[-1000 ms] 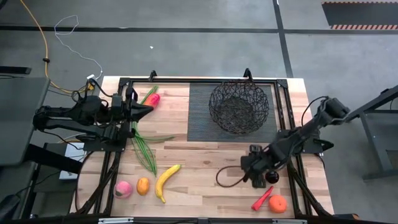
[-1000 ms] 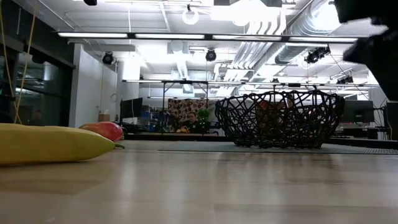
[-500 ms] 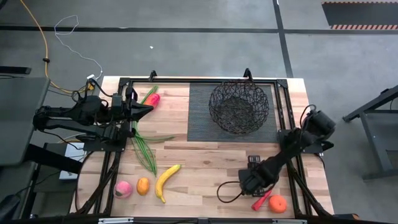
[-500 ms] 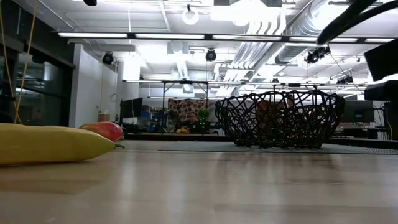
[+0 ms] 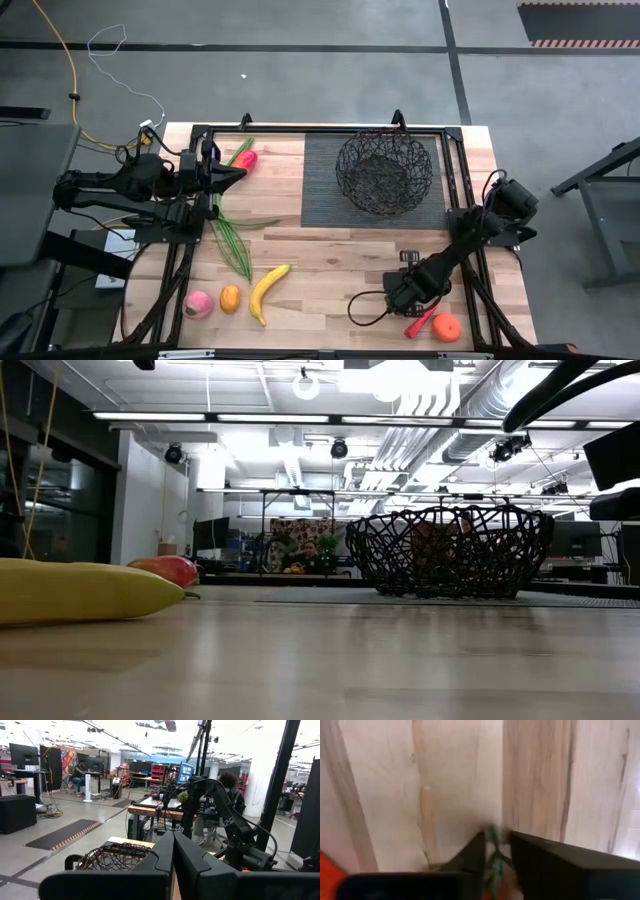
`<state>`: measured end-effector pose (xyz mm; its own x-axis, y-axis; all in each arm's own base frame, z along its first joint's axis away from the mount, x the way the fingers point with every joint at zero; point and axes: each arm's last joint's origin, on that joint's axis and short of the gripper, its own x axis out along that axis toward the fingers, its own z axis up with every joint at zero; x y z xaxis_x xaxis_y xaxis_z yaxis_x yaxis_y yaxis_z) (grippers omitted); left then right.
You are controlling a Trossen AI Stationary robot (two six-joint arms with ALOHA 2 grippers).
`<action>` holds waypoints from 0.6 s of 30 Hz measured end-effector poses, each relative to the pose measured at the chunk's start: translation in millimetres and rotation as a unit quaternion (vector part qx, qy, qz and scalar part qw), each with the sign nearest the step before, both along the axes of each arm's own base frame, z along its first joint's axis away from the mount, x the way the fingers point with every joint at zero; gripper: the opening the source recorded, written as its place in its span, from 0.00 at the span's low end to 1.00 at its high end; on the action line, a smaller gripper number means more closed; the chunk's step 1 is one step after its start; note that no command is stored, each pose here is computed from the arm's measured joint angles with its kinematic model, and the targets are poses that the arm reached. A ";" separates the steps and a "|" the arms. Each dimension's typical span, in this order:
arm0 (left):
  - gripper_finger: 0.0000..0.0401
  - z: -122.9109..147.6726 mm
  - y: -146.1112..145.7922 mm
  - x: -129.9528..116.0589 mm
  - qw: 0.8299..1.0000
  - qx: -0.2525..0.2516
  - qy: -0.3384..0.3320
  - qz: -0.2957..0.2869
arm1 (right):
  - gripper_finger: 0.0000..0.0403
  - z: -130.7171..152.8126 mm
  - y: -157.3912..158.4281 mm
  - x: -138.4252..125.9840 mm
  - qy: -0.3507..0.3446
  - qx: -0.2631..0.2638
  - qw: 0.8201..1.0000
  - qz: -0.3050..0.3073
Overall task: Build produce basket
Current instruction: Put the tangerine into the black basket
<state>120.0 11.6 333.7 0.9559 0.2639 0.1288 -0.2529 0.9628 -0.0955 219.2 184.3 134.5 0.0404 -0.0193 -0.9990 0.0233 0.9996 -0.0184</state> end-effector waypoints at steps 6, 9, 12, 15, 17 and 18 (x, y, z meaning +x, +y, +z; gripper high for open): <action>0.00 0.0 0.0 0.0 1.000 0.000 0.000 0.000 | 0.04 1.8 -0.3 1.1 -0.003 -0.003 1.000 0.009; 0.00 0.0 0.1 0.0 1.000 0.000 0.000 0.002 | 0.01 3.5 0.8 2.6 -0.004 -0.004 1.000 0.025; 0.00 0.0 0.2 -0.1 1.000 0.000 0.000 0.003 | 0.01 5.9 1.5 4.7 -0.004 -0.005 0.999 0.038; 0.00 0.0 0.2 -0.1 1.000 -0.001 0.000 0.003 | 0.00 19.2 -3.3 8.3 -0.024 0.003 0.999 0.047; 0.00 0.1 0.2 -0.4 1.000 -0.001 -0.001 0.003 | 0.00 34.4 -10.8 9.6 -0.052 0.012 0.998 0.037; 0.00 0.1 0.2 -0.3 1.000 -0.004 -0.001 0.003 | 0.00 42.1 -15.0 10.2 -0.073 0.020 0.997 0.030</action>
